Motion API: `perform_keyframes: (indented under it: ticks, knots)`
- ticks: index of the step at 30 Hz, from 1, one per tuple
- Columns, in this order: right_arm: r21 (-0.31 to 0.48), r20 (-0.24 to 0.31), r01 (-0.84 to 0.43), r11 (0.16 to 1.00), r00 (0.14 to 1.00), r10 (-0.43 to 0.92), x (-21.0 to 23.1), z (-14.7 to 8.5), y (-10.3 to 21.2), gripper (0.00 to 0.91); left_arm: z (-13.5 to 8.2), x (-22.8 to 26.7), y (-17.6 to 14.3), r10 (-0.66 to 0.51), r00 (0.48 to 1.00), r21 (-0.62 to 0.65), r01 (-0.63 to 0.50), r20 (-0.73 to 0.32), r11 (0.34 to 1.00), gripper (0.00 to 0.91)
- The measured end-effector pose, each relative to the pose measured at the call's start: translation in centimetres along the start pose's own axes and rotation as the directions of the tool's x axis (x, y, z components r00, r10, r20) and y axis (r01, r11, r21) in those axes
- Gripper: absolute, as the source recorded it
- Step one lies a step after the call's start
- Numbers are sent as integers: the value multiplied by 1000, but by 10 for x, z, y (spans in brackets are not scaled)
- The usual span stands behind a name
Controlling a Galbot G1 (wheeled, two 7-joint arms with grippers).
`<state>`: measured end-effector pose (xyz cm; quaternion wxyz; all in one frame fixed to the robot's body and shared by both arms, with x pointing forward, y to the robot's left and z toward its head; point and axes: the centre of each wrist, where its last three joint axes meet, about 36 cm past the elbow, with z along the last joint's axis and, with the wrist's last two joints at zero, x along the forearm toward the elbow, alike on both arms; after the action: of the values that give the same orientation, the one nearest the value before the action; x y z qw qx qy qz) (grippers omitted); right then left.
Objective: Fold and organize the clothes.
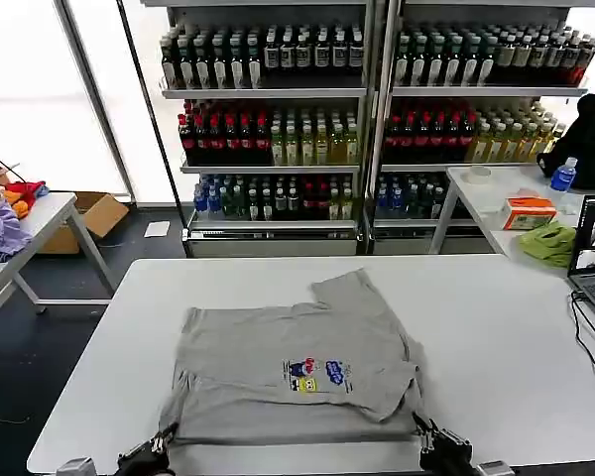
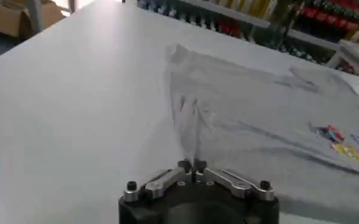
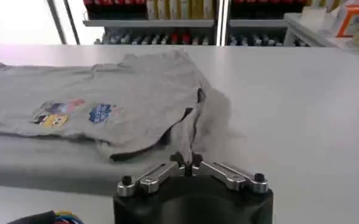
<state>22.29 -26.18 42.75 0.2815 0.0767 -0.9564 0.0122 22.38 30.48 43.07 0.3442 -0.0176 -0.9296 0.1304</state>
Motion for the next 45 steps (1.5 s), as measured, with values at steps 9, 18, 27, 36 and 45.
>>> perform_keyframes:
  ticks: [9,18,27,36,45]
  knots:
    - [-7,15,-5,1000,1000,5,7,-14,-8,907,-9,11,13,-40,999,-25,40,18,999,907]
    - [22,82,-25,999,996,24,3,-46,-30,907,-44,15,41,-94,989,-64,102,112,993,907]
    - [51,145,39,998,988,-46,-57,-91,-65,907,-92,-9,61,-40,979,-125,65,198,990,907]
    - [51,156,117,992,980,-123,-160,-139,-81,907,-133,-68,70,79,981,-174,-48,178,984,907]
    - [66,116,171,983,977,-178,-240,-181,-72,907,-156,-124,64,162,978,-215,-132,129,968,907]
